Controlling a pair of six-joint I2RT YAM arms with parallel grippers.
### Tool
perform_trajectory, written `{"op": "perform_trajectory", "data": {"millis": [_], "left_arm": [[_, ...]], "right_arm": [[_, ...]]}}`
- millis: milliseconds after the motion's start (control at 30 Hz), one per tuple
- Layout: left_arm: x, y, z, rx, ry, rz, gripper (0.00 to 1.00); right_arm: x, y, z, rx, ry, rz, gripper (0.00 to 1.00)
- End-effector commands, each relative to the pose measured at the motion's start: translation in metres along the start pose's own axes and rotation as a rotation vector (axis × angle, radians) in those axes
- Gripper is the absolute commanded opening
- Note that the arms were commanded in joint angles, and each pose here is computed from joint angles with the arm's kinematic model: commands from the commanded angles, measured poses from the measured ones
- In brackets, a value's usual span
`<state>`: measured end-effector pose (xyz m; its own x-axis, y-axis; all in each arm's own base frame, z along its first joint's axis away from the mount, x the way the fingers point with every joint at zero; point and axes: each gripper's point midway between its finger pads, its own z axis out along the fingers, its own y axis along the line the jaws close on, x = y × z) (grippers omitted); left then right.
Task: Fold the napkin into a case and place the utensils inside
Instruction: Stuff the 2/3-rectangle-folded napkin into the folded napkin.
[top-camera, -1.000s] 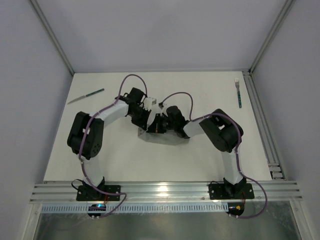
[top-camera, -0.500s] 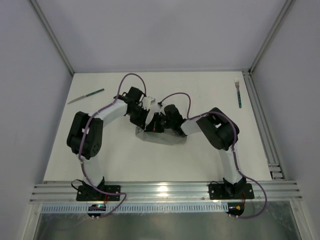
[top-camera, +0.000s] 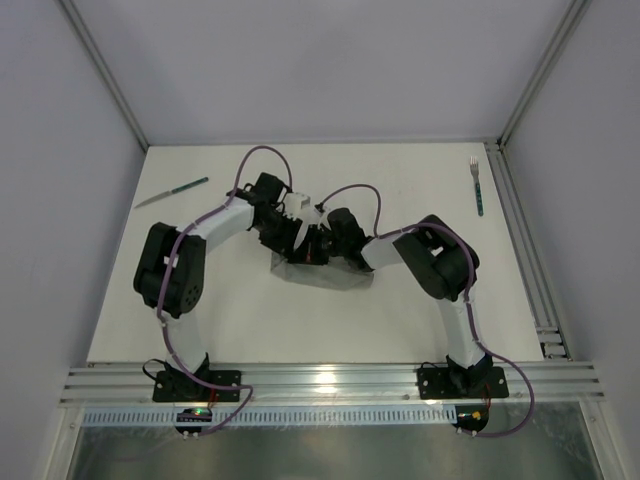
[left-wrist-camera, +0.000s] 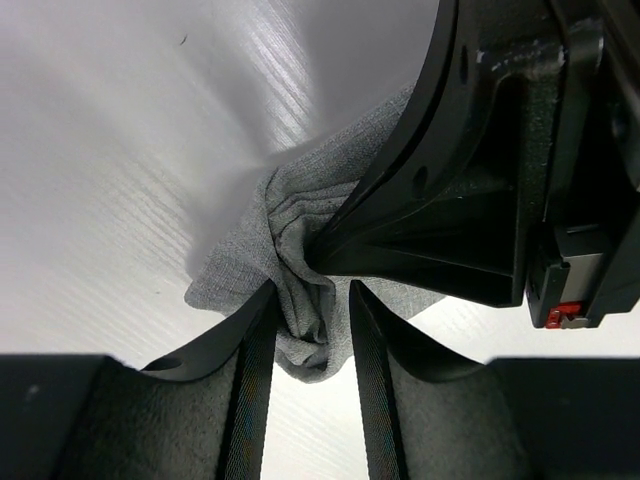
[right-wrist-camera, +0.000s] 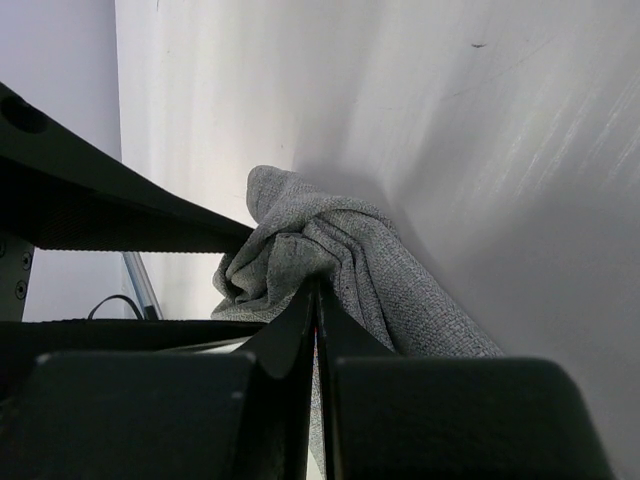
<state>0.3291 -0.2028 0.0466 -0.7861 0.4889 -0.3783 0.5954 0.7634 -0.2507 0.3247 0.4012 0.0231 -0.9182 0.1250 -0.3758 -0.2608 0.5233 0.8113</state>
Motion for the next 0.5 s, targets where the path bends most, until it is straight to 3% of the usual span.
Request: {"op": "perform_trajectory", "data": {"millis": [0, 33, 67, 100, 167, 300, 467], "left_arm": [[-0.015, 0.004, -0.005, -0.032, -0.036, 0.041, 0.37], [-0.014, 0.009, -0.004, -0.067, -0.029, 0.058, 0.34], [-0.012, 0.013, -0.001, -0.079, -0.018, 0.063, 0.2], [-0.005, 0.016, 0.007, -0.085, 0.016, 0.061, 0.12], [0.003, 0.021, 0.012, -0.103, 0.052, 0.077, 0.03], [0.02, 0.039, 0.019, -0.204, 0.106, 0.116, 0.0], [0.005, 0.047, 0.007, -0.269, 0.039, 0.146, 0.0]], "right_arm": [[0.011, -0.024, -0.003, 0.102, 0.024, 0.014, 0.03], [0.011, -0.023, -0.003, 0.1, 0.024, 0.015, 0.03], [0.009, -0.021, -0.003, 0.095, 0.022, 0.013, 0.03], [0.009, -0.02, -0.004, 0.092, 0.021, 0.011, 0.03], [0.007, -0.017, -0.006, 0.088, 0.016, 0.007, 0.03], [0.001, -0.009, -0.009, 0.078, 0.007, -0.044, 0.03], [-0.016, 0.02, -0.017, 0.003, -0.025, -0.162, 0.03]]}}
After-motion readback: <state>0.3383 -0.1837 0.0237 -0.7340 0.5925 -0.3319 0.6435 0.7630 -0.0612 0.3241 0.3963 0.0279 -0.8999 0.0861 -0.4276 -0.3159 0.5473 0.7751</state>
